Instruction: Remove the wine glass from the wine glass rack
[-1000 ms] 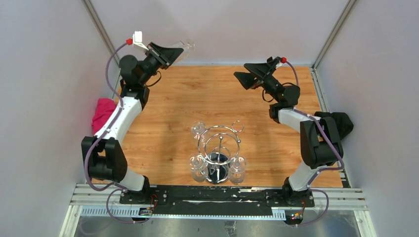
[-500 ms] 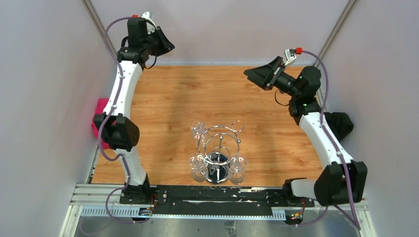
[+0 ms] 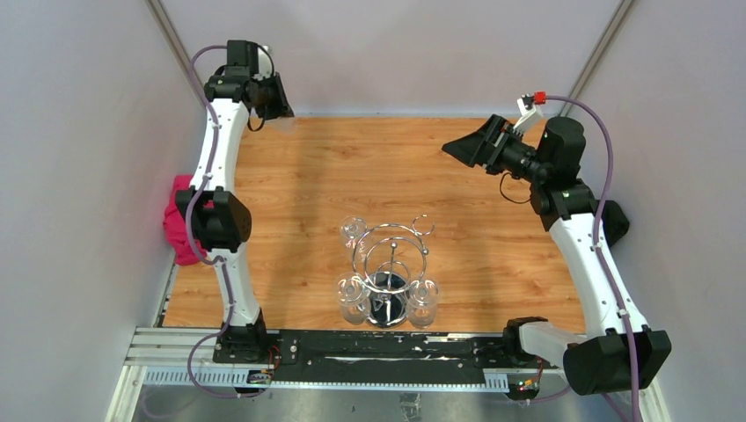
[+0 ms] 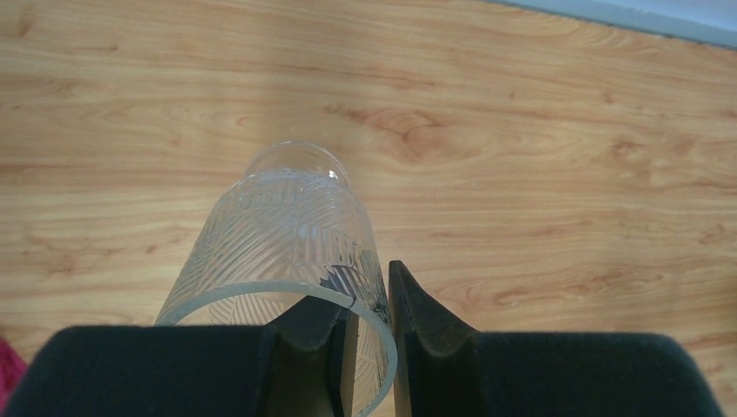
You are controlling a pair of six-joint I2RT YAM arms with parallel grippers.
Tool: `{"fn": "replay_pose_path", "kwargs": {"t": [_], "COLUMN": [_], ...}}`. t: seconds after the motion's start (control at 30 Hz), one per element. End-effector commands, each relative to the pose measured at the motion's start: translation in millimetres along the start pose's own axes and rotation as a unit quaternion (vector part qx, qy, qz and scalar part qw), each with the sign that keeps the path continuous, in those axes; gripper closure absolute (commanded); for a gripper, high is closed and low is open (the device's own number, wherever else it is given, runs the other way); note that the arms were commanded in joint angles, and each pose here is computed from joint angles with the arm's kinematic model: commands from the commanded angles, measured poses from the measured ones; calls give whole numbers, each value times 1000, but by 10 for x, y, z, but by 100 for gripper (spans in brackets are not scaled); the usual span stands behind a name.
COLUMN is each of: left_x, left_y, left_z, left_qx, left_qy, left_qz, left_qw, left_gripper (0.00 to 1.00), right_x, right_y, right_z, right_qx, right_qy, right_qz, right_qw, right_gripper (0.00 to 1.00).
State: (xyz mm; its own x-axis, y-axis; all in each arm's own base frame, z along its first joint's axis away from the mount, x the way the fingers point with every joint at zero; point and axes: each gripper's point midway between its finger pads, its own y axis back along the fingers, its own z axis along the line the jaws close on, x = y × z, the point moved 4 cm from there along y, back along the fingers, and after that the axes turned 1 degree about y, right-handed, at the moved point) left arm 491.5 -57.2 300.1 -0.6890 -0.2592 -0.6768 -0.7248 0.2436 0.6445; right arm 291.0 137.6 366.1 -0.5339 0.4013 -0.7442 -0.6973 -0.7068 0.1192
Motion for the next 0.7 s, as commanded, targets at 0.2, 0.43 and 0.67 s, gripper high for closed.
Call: {"fn": "replay_pose_path", "kwargs": {"t": [0.2, 0.43, 0.67], "left_x": [228, 384, 549], "left_y": [-155, -274, -482], "left_z": [802, 1169, 1363], "left_qx": [-111, -162, -176], "left_qy": [19, 37, 42], "left_qz": [66, 96, 127], "left_qw": [991, 981, 975], "left_gripper": [100, 100, 100], "right_x": [25, 39, 56], "right_y": [45, 30, 7], "right_z": [-73, -119, -151], "right_qx": [18, 24, 25], "right_qy": [10, 9, 6], "right_qz": [-1, -2, 0], "right_qw": [1000, 1000, 1000], "right_gripper": [1, 1, 1]}}
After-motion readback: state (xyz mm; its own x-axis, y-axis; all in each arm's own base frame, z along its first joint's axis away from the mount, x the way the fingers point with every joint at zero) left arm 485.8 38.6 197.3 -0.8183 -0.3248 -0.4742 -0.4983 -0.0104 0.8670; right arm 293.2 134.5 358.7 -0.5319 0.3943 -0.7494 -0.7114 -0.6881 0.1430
